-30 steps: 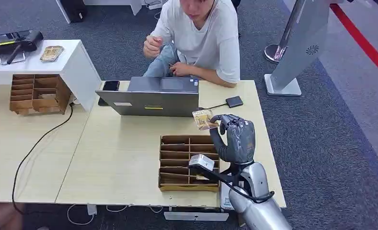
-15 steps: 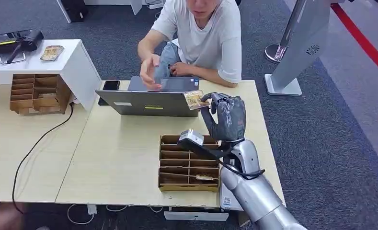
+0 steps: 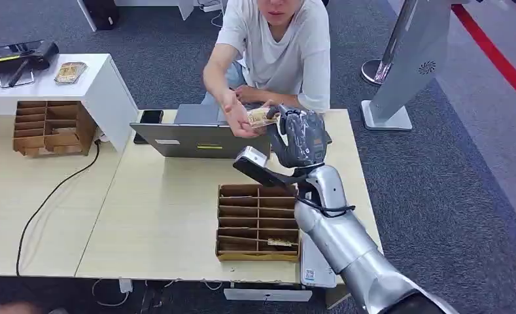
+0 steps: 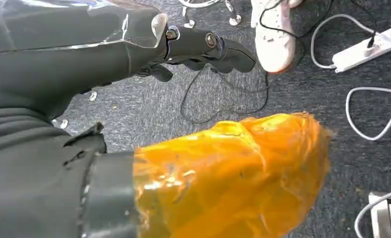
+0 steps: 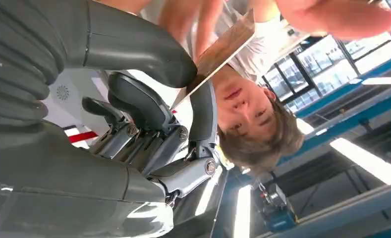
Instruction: Pass the card to the sensor for recognition and then transmit it.
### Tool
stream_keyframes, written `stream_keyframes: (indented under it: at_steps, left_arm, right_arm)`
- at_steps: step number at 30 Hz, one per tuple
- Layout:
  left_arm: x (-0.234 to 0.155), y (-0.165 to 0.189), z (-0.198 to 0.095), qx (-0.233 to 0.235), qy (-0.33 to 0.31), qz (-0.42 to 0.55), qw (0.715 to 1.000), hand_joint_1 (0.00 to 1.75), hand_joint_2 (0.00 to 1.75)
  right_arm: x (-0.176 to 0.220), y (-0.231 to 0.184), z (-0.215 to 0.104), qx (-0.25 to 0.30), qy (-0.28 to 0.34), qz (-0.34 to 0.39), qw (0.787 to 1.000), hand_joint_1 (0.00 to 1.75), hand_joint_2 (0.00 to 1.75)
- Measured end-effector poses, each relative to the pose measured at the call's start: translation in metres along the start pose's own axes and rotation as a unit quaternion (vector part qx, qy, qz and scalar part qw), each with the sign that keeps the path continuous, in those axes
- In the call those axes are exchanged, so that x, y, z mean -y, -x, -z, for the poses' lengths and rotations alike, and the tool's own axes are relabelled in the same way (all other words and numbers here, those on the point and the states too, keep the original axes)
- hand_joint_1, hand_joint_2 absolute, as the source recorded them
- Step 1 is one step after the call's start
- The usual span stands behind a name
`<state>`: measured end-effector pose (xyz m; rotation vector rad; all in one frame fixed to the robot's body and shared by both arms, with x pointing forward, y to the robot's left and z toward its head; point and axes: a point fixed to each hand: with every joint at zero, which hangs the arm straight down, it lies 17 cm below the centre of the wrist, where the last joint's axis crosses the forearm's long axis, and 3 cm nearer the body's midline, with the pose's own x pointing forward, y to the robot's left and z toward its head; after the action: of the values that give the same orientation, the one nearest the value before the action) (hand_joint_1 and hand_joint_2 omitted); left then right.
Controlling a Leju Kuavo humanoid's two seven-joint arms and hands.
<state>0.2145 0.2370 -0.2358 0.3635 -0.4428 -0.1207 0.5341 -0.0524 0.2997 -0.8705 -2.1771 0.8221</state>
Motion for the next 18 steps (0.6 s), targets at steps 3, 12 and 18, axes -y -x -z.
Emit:
stream_keyframes:
  at_steps: [3,12,18]
  left_arm:
    - [0.0,-0.005,0.0,0.003,-0.002,-0.001,1.0,0.0,0.0]
    - [0.004,-0.006,-0.003,0.032,0.0,0.015,0.999,0.0,0.0]
    - [0.007,0.01,-0.006,0.03,0.003,0.021,0.999,0.0,0.0]
  right_arm:
    - [-0.005,0.002,0.006,-0.003,-0.012,-0.005,1.0,1.75,1.75]
    - [-0.018,0.012,0.009,-0.019,-0.036,-0.007,0.999,0.0,1.75]
    - [-0.019,0.02,0.005,-0.023,-0.039,-0.009,0.999,0.0,1.75]
